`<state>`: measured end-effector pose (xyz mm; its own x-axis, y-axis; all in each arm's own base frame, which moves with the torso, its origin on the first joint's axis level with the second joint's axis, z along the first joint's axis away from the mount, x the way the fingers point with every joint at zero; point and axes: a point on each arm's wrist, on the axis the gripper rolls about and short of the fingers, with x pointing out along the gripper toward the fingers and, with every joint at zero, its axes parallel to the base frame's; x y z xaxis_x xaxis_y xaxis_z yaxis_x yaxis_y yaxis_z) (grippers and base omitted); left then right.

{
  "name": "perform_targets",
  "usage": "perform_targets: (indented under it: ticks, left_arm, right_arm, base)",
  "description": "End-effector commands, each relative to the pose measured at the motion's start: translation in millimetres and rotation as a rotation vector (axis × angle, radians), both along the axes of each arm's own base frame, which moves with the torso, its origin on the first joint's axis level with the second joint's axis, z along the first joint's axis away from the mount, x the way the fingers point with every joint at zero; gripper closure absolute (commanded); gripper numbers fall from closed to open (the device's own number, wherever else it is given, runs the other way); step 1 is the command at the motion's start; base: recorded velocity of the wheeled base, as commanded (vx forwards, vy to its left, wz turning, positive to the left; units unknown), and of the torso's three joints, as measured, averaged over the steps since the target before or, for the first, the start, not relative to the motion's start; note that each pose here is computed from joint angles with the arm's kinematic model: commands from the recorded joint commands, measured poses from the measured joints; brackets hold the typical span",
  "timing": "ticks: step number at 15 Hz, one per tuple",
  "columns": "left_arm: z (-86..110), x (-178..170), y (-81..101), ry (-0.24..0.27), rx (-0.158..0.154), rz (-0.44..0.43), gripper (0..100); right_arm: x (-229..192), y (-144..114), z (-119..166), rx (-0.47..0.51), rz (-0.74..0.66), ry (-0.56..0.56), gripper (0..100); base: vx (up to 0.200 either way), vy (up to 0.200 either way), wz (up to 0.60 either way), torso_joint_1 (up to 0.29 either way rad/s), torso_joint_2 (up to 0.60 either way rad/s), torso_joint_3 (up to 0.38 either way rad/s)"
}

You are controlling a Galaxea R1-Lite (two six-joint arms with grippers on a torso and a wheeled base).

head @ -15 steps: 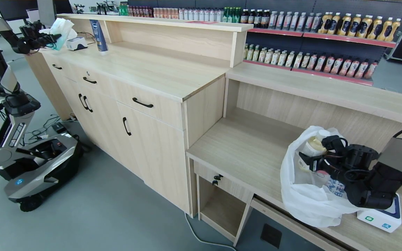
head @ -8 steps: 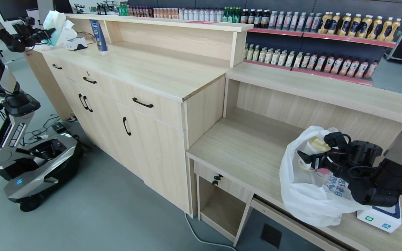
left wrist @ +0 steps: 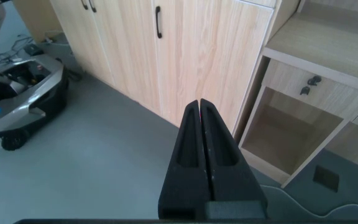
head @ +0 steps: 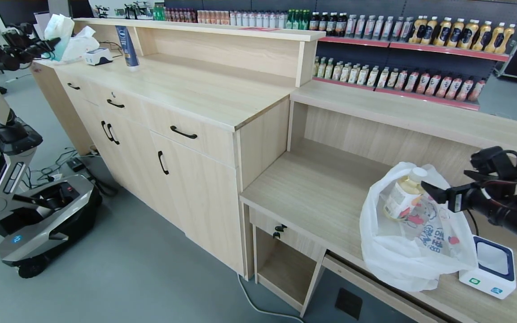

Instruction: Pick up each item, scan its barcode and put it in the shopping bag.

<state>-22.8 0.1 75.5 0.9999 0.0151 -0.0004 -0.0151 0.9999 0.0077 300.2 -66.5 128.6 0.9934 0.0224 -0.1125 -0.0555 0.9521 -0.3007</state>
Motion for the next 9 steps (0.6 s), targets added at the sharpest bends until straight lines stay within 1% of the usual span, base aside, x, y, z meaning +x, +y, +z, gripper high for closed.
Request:
perform_targets:
  ticks: [1,2,3,5,7,8,9]
  left_arm:
    - [0.0,0,0.0,0.000,0.000,0.000,100]
    - [0.0,0,0.0,0.000,0.000,0.000,100]
    - [0.0,0,0.0,0.000,0.000,0.000,100]
    - [0.0,0,0.0,0.000,0.000,-0.001,100]
    - [0.0,0,0.0,0.000,0.000,0.000,100]
    - [0.0,0,0.0,0.000,0.000,0.000,100]
    - [0.0,0,0.0,0.000,0.000,0.000,100]
  right_arm:
    - [-41,-10,41,-0.047,-0.070,-0.079,0]
    - [-46,-12,44,-0.068,-0.087,-0.078,0]
    - [-60,-19,55,-0.123,-0.131,-0.094,0]
    - [-72,-19,65,-0.134,-0.169,-0.109,0]
    - [-79,-29,72,-0.143,-0.334,-0.126,0]
    - [-82,-33,75,-0.141,-0.394,-0.132,0]
    - [-85,-36,76,-0.141,-0.418,-0.134,0]
  base:
    - [0.000,0.000,0.00,0.000,0.00,0.000]
    - [0.000,0.000,0.00,0.000,0.00,0.000]
    - [0.000,0.000,-0.60,0.002,0.00,0.002]
    - [0.000,0.000,-0.60,0.002,0.00,0.005]
    - [0.000,0.000,-0.60,0.000,0.00,0.002]
    - [0.000,0.000,-0.60,-0.002,0.00,0.002]
    - [0.000,0.000,-0.60,0.002,0.01,-0.002]
